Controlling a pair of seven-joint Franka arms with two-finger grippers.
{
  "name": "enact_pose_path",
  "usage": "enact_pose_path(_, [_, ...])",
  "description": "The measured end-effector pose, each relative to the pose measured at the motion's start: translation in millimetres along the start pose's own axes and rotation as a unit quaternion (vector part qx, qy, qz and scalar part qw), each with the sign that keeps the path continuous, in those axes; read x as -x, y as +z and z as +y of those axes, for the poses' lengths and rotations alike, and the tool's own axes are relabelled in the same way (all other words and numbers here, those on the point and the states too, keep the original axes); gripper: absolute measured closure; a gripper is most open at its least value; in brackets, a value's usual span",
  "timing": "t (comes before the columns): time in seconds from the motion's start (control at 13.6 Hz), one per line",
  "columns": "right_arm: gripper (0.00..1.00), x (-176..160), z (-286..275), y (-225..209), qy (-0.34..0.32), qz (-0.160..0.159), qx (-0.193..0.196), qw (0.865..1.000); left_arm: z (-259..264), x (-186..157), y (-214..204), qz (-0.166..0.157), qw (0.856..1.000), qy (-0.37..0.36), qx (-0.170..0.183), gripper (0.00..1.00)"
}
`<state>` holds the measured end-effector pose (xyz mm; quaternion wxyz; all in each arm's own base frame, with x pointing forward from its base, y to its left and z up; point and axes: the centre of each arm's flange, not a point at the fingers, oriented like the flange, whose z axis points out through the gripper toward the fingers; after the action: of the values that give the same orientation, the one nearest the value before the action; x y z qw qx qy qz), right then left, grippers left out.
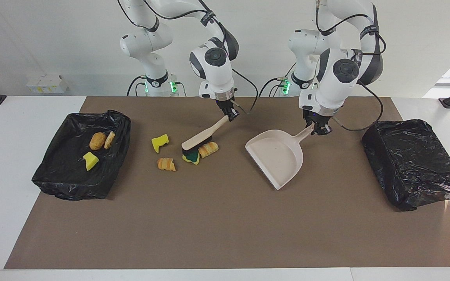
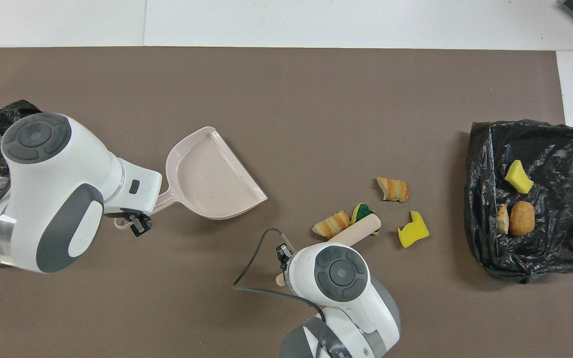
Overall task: Sweep and dump trash in bin
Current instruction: 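Move the dustpan toward the sponges while the right gripper positions the brush, then sweep the sponges and bread toward the dustpan with the right gripper's brush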
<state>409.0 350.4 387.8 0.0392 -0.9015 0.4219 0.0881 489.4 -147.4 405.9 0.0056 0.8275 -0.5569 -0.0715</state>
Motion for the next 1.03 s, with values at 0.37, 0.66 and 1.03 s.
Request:
enact_pose_path(0.37, [0.73, -8, 31, -50, -0.087, -0.008, 0.048, 0.995, 2, -10, 22, 0.015, 0.992, 0.123, -0.037, 0.67])
enact_pose_path(0.66, [0.73, -29, 44, -54, -0.163, -0.020, 0.071, 0.984, 15, -39, 34, 0.021, 0.986, 0.156, -0.055, 0.67])
enact_pose_path(1.03, [0.73, -68, 72, -77, -0.269, -0.051, 0.097, 0.957, 15, -39, 34, 0.021, 0.986, 0.155, -0.055, 0.67])
